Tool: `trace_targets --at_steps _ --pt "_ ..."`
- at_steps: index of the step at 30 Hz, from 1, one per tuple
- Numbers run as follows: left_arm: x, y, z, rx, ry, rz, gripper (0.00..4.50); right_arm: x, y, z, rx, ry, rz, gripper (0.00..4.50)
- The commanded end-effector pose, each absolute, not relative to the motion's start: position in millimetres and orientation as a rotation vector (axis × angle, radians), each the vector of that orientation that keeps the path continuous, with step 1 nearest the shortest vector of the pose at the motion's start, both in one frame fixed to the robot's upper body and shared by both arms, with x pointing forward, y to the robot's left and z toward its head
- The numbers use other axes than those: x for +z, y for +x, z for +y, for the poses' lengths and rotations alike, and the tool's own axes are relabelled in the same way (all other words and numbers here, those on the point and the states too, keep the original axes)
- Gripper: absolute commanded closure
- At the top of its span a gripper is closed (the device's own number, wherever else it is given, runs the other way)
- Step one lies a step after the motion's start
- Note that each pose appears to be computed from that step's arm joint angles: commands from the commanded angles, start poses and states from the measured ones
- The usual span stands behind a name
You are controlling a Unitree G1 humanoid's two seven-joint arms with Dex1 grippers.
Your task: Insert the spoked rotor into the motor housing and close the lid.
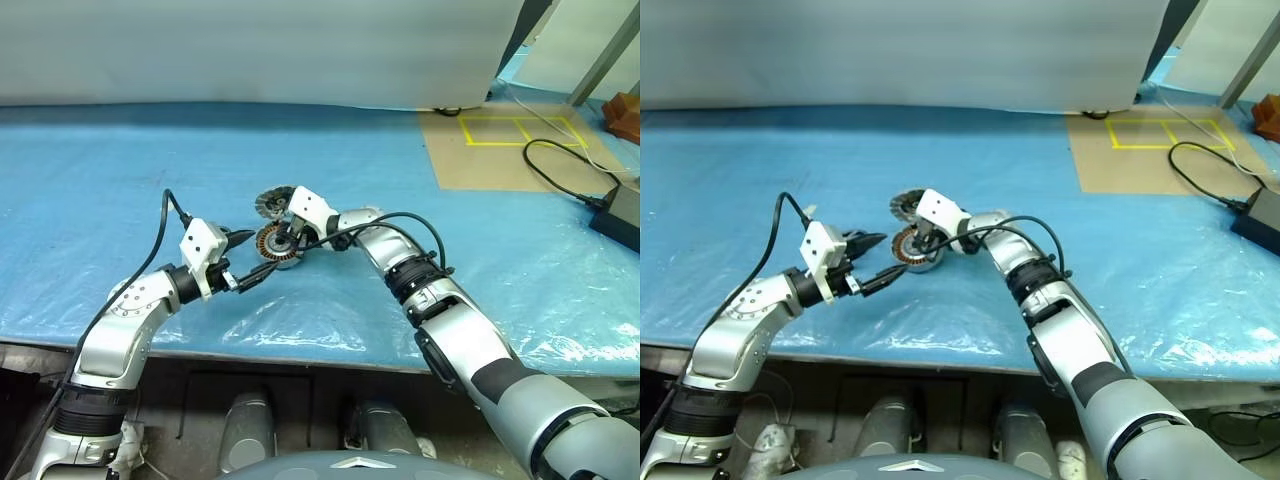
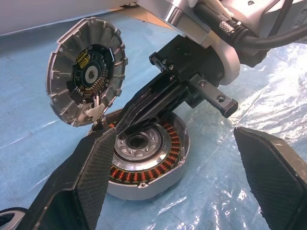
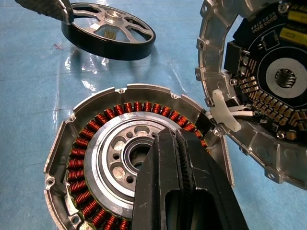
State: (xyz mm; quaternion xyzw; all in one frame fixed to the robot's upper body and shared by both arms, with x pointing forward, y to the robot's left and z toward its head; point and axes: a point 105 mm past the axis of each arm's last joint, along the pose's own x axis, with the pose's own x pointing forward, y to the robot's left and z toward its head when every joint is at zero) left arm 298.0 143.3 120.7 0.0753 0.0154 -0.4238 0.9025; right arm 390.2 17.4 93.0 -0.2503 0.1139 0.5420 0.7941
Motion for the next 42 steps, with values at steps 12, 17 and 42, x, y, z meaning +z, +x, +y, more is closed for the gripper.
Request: trace_targets --at_steps 12,17,42 --pt "127.8 298.1 140.8 -0.89 0.168 -0.012 0.37 142.5 360.7 25.0 1.372 -0.024 0.212 4.47" --pt "127.8 297.1 142.1 -0.897 0.169 -0.008 0.37 150.1 356.1 25.0 1.376 -0.014 0.183 4.47" --pt "172.6 294.0 237.7 -0.773 0.482 0.051 0.37 164.3 327.5 -68.6 1.339 -0.19 0.235 4.47"
